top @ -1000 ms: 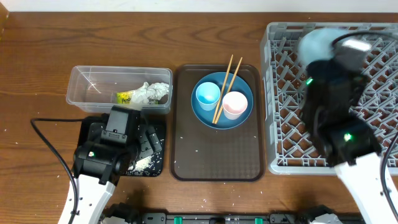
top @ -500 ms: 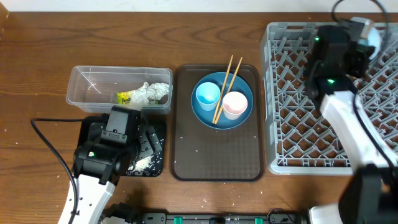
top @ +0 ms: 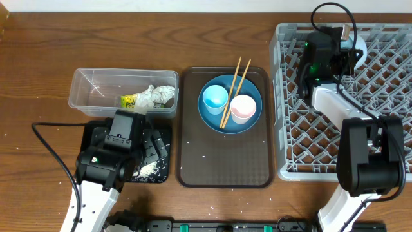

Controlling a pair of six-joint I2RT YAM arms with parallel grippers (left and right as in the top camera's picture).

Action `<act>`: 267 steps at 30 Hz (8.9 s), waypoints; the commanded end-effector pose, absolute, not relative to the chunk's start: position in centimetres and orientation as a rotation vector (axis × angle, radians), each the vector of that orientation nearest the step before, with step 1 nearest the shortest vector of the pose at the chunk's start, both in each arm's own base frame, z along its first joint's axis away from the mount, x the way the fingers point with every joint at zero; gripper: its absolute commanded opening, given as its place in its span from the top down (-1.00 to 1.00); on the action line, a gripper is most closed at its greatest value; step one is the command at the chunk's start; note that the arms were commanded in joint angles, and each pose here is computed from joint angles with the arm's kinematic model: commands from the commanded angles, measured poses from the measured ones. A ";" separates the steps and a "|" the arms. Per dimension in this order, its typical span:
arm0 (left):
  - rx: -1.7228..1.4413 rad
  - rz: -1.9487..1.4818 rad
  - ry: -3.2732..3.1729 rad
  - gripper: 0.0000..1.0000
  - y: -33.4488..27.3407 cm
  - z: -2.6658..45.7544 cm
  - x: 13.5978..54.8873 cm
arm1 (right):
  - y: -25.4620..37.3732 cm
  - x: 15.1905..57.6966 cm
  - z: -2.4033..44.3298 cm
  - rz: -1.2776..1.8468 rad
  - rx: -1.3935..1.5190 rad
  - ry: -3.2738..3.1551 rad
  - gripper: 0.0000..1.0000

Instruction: Sort waste into correct bins and load items into the dishwasher rack

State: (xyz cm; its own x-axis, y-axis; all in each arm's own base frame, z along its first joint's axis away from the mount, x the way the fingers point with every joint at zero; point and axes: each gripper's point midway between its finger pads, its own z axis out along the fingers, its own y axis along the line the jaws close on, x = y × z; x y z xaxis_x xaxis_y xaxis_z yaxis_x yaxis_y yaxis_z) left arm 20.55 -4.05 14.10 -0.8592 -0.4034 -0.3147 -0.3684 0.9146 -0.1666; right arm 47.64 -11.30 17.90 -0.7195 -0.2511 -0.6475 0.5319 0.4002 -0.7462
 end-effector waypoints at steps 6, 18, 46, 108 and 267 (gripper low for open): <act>-0.572 -0.125 2.726 -0.92 -3.8 14.2 20.7 | -11.3 47.2 15.9 -1.556 0.143 1.998 0.97; -0.572 -0.125 2.726 -0.92 -3.8 14.2 20.7 | -5.1 48.2 15.5 -1.520 -0.054 1.992 0.88; -0.572 -0.125 2.726 -0.92 -3.8 14.2 20.7 | 1.7 47.3 21.4 -1.439 -0.211 1.903 -0.57; -0.448 -0.627 2.537 -0.99 -10.6 17.4 26.6 | 7.5 29.0 17.9 0.434 0.146 2.739 -0.41; 0.413 -1.786 2.155 0.88 -23.8 31.2 22.7 | 19.6 20.9 32.5 1.639 -1.020 1.571 -0.88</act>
State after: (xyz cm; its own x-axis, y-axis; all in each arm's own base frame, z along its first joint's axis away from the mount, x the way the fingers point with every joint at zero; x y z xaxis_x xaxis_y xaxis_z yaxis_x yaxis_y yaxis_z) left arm 22.92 -23.89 29.99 -0.9172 0.0170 -0.3980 0.3927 0.2065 -0.8962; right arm 21.47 19.64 30.87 -0.5239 -0.1261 -0.8424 -0.8488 -0.0047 0.5287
